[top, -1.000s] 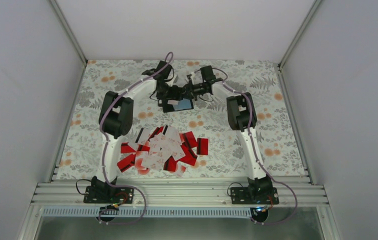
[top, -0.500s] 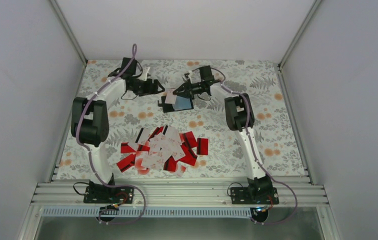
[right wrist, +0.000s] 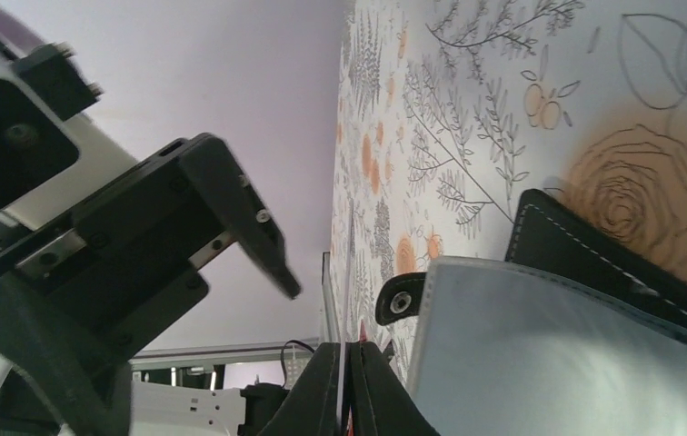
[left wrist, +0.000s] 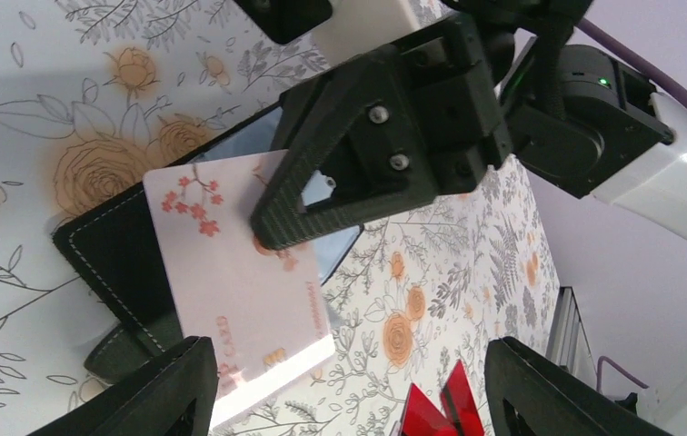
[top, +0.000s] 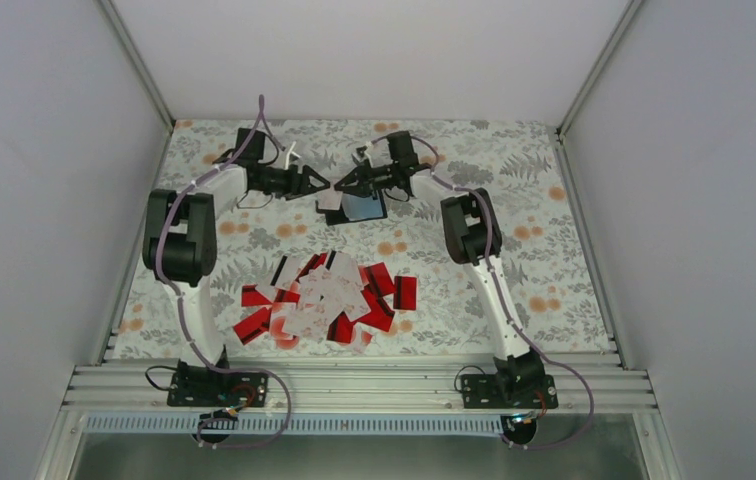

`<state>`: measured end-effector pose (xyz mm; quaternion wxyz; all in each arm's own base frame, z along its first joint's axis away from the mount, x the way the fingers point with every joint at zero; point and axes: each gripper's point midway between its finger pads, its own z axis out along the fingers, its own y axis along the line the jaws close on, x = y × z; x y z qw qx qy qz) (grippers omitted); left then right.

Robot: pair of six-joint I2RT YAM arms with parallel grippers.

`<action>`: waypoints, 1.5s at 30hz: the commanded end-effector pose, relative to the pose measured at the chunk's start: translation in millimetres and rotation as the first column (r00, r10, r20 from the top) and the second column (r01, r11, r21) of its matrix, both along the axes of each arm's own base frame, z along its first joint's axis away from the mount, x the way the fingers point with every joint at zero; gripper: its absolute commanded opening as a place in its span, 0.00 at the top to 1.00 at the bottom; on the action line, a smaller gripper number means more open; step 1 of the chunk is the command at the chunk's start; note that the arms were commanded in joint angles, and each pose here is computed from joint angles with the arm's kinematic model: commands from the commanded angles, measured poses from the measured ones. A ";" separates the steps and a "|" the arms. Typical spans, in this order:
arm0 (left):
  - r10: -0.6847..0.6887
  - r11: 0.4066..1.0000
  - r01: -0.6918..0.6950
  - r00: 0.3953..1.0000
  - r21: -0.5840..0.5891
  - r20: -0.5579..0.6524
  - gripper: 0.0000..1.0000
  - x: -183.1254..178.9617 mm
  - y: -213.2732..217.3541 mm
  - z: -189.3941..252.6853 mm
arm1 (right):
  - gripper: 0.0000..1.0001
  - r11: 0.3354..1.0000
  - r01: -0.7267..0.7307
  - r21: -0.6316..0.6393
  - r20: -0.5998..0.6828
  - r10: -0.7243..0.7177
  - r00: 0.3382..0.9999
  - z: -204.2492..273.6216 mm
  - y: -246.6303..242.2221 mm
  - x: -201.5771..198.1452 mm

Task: Put the credit cards into the card holder

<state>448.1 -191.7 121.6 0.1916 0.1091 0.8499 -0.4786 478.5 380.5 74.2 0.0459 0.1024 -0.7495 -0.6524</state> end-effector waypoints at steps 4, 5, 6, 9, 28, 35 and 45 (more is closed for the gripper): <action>-0.038 0.998 0.037 0.999 -0.059 -0.011 0.26 0.0 4.9 -22.5 | 0.96 0.998 -0.047 0.045 0.024 0.046 0.999 7.9 13.9 -6.5; -0.038 0.998 0.037 0.999 -0.058 -0.015 0.26 0.4 5.4 -25.2 | 0.96 0.998 -0.048 0.047 0.025 0.047 0.999 7.9 13.9 -6.3; -0.036 0.998 0.035 0.999 -0.058 -0.019 0.26 0.7 6.2 -28.1 | 0.96 0.998 -0.050 0.049 0.026 0.049 0.998 7.7 14.8 -6.8; -0.040 0.997 0.039 0.999 -0.067 -0.025 0.26 2.0 6.5 -33.6 | 0.96 0.997 -0.059 0.055 0.022 0.058 0.998 6.6 15.9 -8.7; -0.082 0.983 0.074 0.996 -0.169 -0.043 0.70 5.4 2.8 -32.7 | 0.96 0.992 -0.102 0.073 0.030 0.100 0.994 9.0 25.9 -19.9; -0.063 0.985 0.056 0.997 -0.165 -0.041 0.93 1.7 7.0 -28.6 | 0.96 0.991 -0.111 0.076 0.040 0.109 0.993 10.5 25.4 -21.5; -0.026 0.988 0.018 0.998 -0.154 -0.055 0.98 5.0 8.6 -8.6 | 0.77 0.995 -0.077 0.069 0.104 0.070 0.992 24.4 9.0 -2.9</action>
